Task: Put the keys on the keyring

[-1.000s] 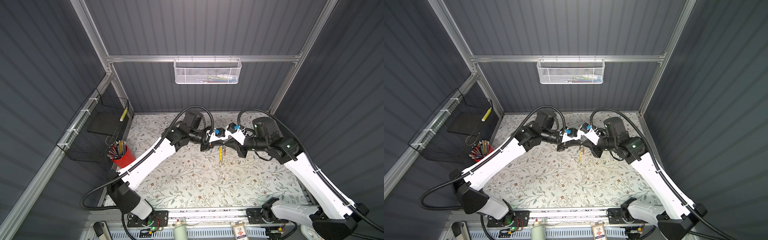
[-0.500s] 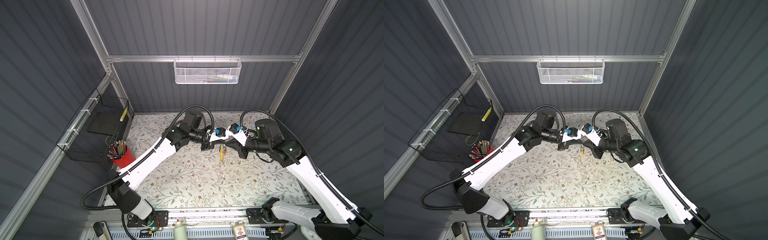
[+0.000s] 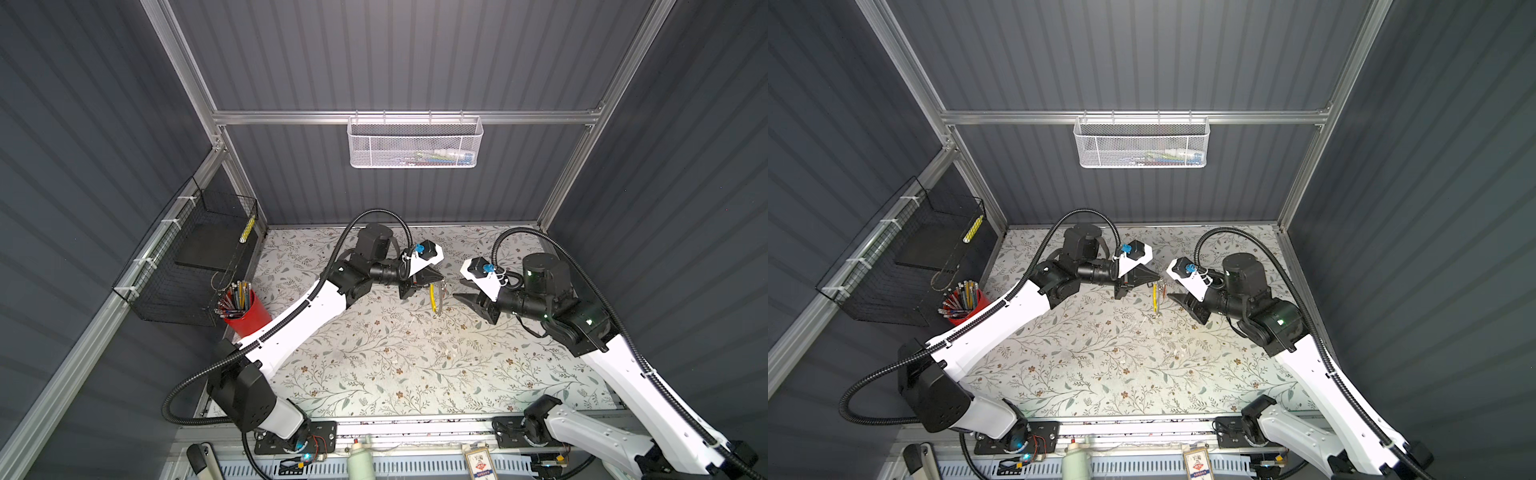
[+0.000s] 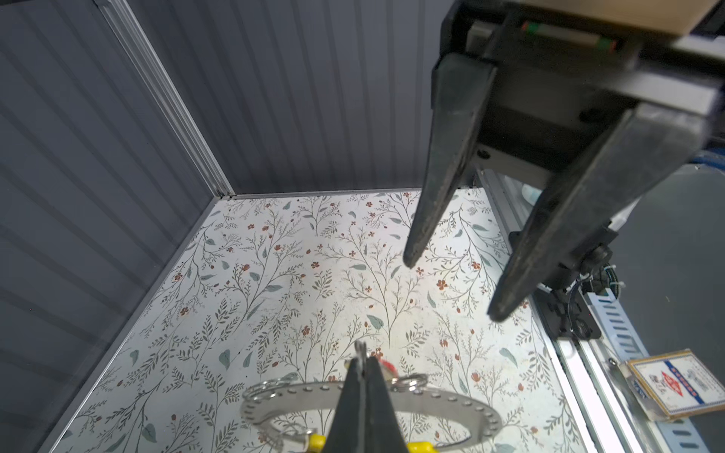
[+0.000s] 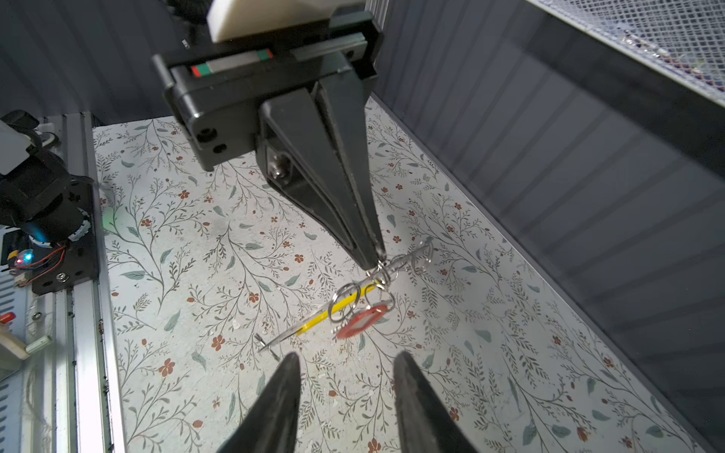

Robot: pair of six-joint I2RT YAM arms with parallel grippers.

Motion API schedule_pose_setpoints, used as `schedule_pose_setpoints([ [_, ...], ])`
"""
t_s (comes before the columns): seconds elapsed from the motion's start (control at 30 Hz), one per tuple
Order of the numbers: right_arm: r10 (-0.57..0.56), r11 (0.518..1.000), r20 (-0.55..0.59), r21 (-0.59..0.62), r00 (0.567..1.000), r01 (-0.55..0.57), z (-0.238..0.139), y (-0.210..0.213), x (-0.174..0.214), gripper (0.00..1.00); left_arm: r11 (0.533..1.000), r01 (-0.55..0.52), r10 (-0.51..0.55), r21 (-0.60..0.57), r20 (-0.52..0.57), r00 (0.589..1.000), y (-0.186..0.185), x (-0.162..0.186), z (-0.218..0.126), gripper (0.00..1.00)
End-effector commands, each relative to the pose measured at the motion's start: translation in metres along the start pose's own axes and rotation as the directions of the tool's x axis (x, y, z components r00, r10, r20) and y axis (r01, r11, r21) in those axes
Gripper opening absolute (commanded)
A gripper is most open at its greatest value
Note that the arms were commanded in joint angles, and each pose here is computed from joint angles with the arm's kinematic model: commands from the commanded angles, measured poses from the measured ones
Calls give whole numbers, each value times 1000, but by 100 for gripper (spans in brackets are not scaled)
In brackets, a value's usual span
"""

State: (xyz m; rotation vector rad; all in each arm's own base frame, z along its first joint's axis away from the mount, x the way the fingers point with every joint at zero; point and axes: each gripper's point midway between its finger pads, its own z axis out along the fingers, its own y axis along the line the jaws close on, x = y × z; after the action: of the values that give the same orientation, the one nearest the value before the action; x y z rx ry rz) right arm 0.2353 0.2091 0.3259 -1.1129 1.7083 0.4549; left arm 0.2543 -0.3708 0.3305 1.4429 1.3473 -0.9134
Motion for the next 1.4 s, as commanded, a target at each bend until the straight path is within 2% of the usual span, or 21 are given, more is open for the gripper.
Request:
schedule_pose_setpoints([
  [0.0,41,999,17,29,999,-41,4,-7,-3,43,999,-28,31,-29,126,992,-1,-37,-13,0],
  [0.13,69,994,12,90,998,-70,10,-21,-3,44,999,-22,29,-41,181,983,-1,-46,-15,0],
  [0.53,91,993,64,63,994,-95,24,-25,-17,48,998,-15,33,-61,301,953,1,-68,-22,0],
  [0.73,52,995,103,78,993,-60,25,-30,-27,44,998,-17,34,-53,340,940,-1,-75,-25,0],
  [0.9,22,999,112,31,993,-26,27,-21,-29,36,998,-18,38,-59,365,930,-1,-80,-28,0],
  [1.37,-73,997,140,35,988,69,28,-13,-39,8,998,9,15,-54,424,906,-1,-86,-29,0],
])
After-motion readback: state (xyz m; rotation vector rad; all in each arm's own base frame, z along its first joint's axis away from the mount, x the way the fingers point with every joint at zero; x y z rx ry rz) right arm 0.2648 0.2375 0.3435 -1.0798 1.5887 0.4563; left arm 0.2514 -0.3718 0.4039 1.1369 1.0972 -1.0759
